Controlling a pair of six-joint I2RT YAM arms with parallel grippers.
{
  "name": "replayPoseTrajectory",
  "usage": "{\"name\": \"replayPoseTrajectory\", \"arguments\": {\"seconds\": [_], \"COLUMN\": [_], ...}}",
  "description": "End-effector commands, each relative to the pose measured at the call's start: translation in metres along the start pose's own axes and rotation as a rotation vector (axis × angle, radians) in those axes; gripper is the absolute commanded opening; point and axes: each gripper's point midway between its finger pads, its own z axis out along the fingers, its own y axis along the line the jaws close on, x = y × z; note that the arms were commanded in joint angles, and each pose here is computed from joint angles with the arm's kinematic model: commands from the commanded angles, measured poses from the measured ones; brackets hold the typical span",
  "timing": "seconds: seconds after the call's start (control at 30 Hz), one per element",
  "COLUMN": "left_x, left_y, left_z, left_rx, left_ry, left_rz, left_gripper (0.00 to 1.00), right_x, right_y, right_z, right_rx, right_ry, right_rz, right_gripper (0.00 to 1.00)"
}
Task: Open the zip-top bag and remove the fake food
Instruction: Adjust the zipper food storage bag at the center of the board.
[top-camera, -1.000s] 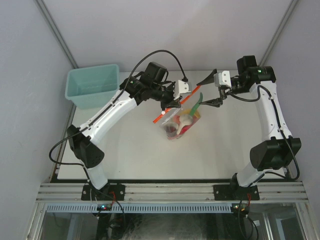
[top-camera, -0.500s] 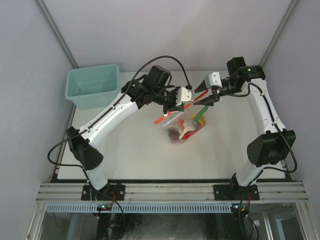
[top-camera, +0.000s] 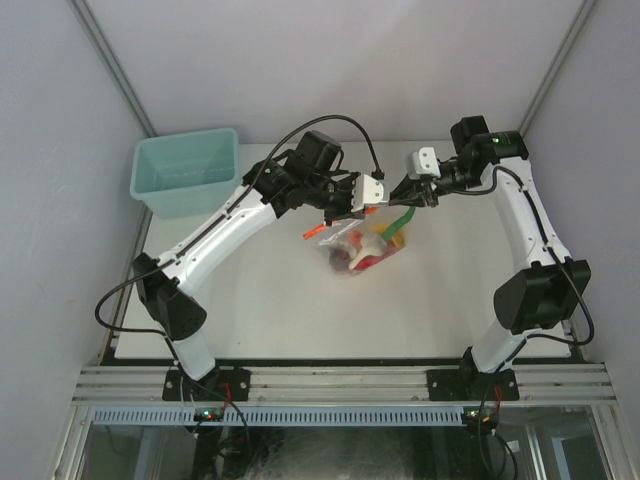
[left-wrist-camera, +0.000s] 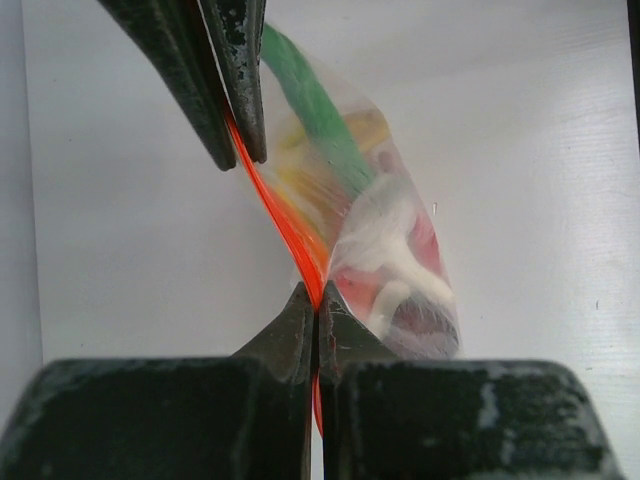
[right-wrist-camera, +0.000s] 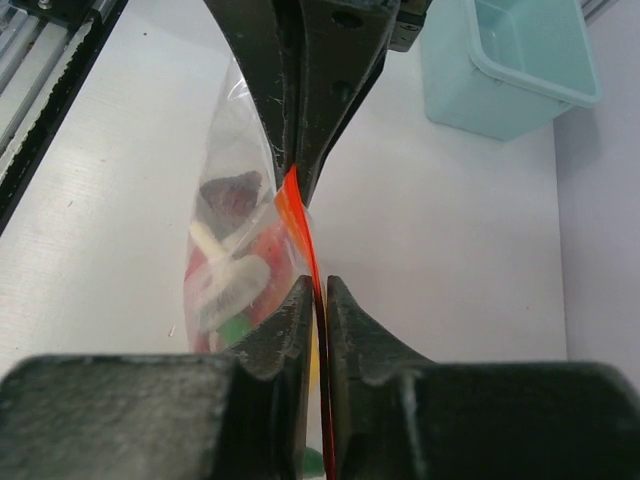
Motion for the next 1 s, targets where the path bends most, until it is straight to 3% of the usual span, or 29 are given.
{"name": "replayPoseTrajectory", "arguments": {"seconds": [0.0, 0.13, 0.33, 0.43, 0.73, 0.97], "left_x": [-0.027, -0.025, -0.022, -0.022, 0.008, 0.052], "left_y": [0.005, 0.009, 0.016, 0.018, 0.016, 0.000], "left_z": [-0.024, -0.024, -0.027, -0.032, -0.076, -0.068], "left_rx": [-0.063, -0.087, -0.166, -0.219, -0.340, -0.352], "left_ry": [-0.063, -0.052, -0.068, -0.126, -0.452, -0.423], "left_rz": [0.079, 0.069, 0.050, 0.031, -0.163, -0.234], "left_gripper": [0.00, 0.03, 0.42, 0.54, 0.69, 0.72], "right_x": [-0.006, -0.007, -0.003, 0.002, 0.015, 0.019], "right_y": [0.004, 0.002, 0.000, 0.003, 0.018, 0.022], "right_z": [0.002, 0.001, 0.000, 0.000, -0.003, -0.008], "right_rx": [-0.010, 0.002, 0.021, 0.018, 0.016, 0.027], "right_ry": [-0.005, -0.007, -0.019, -0.020, -0.002, 0.007], "right_rz": [-0.009, 0.002, 0.050, 0.072, 0.111, 0.125], "right_gripper": [0.00, 0.00, 0.00, 0.00, 0.00, 0.00]}}
